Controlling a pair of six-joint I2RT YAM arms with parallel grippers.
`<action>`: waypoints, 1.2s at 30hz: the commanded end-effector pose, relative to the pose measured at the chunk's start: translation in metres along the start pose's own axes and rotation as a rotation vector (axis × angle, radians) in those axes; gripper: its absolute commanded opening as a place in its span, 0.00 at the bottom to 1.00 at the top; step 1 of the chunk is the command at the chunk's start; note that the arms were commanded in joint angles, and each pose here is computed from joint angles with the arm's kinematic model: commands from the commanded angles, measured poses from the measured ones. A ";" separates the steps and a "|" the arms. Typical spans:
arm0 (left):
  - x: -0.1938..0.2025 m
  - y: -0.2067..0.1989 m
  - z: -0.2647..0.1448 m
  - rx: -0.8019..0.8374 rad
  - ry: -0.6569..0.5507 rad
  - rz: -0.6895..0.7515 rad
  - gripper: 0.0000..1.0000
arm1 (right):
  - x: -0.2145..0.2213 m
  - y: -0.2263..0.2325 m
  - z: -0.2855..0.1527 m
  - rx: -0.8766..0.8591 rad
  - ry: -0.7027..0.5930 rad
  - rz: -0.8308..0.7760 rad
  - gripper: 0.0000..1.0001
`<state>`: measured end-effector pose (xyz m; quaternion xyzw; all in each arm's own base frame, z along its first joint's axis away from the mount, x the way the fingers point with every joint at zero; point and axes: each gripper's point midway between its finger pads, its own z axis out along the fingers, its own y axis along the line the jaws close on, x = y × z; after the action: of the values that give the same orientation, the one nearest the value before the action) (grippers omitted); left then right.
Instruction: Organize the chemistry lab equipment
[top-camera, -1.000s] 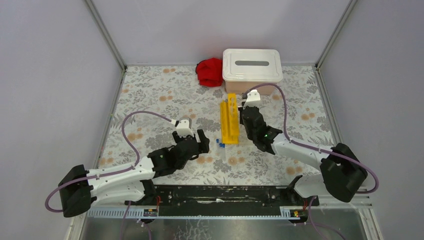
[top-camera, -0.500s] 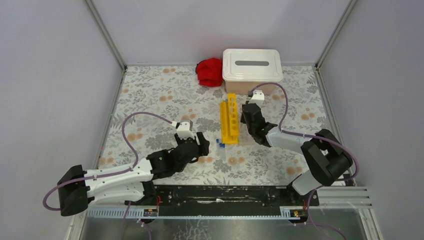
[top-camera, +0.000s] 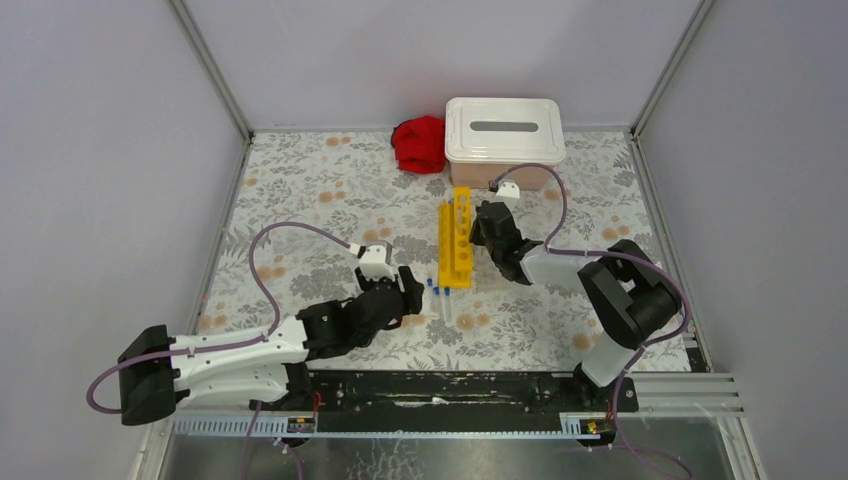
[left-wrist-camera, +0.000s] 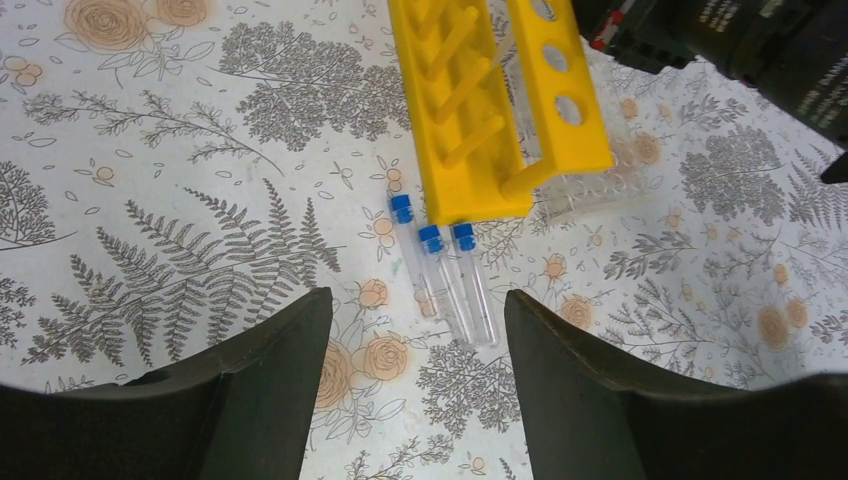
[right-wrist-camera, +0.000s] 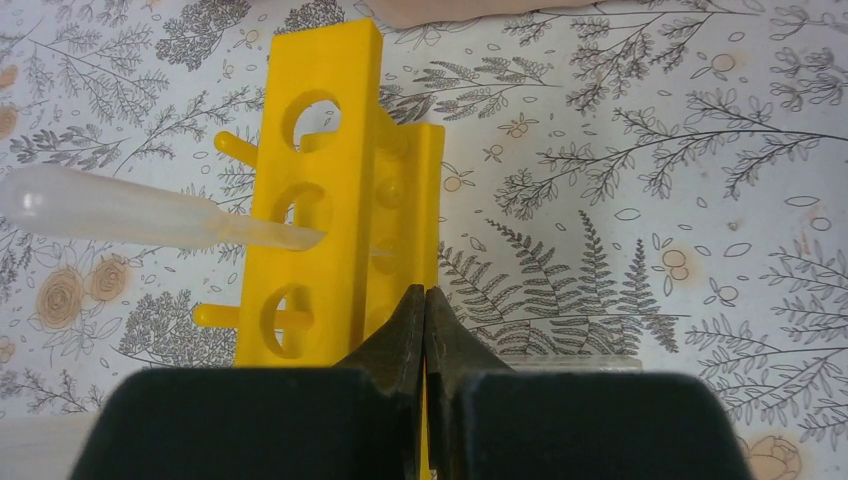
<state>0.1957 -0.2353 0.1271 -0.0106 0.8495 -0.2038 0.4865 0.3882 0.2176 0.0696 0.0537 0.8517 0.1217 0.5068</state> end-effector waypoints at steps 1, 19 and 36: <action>-0.017 -0.008 -0.005 -0.003 -0.051 -0.010 0.71 | -0.021 0.023 0.008 -0.062 -0.049 0.082 0.00; -0.023 -0.010 -0.013 -0.005 -0.068 0.009 0.70 | 0.003 0.035 0.031 -0.067 0.021 0.099 0.00; -0.018 -0.006 -0.012 -0.027 -0.069 0.013 0.70 | 0.018 0.065 0.052 -0.113 0.090 0.033 0.00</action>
<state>0.1902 -0.2348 0.1397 -0.0019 0.8435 -0.1935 0.5011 0.4156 0.2718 0.0306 0.0483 0.8743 0.1621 0.4549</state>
